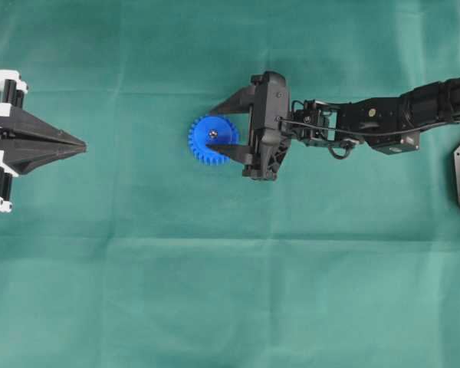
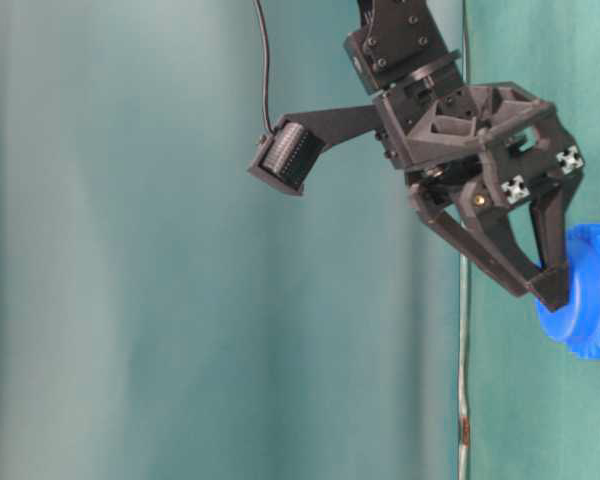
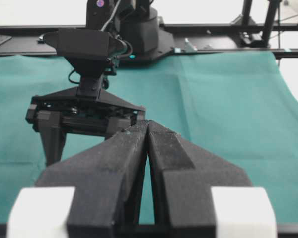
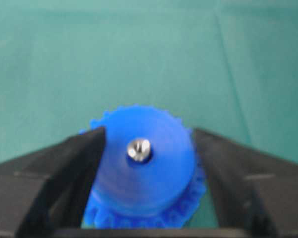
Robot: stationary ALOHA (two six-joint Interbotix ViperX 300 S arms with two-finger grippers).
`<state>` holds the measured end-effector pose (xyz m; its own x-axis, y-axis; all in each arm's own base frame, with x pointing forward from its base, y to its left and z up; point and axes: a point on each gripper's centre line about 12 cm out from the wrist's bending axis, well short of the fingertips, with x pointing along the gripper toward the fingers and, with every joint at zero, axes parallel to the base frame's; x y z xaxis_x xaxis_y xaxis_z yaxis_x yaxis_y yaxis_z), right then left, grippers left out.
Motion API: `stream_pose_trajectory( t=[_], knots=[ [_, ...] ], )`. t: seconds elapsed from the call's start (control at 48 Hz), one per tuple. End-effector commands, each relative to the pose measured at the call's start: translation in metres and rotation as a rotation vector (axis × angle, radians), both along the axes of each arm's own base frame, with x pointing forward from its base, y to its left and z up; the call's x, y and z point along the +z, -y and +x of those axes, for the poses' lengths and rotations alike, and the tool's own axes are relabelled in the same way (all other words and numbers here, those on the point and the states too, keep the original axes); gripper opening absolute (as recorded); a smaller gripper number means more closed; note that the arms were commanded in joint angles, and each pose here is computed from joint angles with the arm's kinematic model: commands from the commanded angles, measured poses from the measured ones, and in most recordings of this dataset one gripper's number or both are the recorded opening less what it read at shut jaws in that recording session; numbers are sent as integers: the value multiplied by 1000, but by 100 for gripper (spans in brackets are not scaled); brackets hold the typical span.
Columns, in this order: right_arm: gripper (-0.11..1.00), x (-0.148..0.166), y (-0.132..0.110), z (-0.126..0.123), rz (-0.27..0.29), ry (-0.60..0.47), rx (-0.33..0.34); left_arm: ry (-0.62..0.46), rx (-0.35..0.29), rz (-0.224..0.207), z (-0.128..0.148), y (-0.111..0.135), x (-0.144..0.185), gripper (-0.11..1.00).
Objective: Insert the shaft placed at a random location into the center hole of the medium gear at another random location.
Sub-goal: 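Push the shaft down into the center hole with the right gripper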
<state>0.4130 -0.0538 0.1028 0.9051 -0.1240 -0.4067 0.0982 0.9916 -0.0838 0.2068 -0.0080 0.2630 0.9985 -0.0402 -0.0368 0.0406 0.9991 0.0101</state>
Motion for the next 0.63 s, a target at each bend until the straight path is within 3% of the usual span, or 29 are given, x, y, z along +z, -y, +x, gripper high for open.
stream_pose_trajectory(
  t=[0.0, 0.146, 0.604],
  knots=[
    [82, 30, -1, 3, -18, 81, 5, 8, 5, 3, 2, -1, 3, 0],
    [74, 46, -2, -3, -24, 113, 6, 6, 8, 3, 2, -2, 3, 0],
    [74, 67, -4, -17, -21, 152, 4, 9, 8, 3, 1, -2, 4, 0]
  ],
)
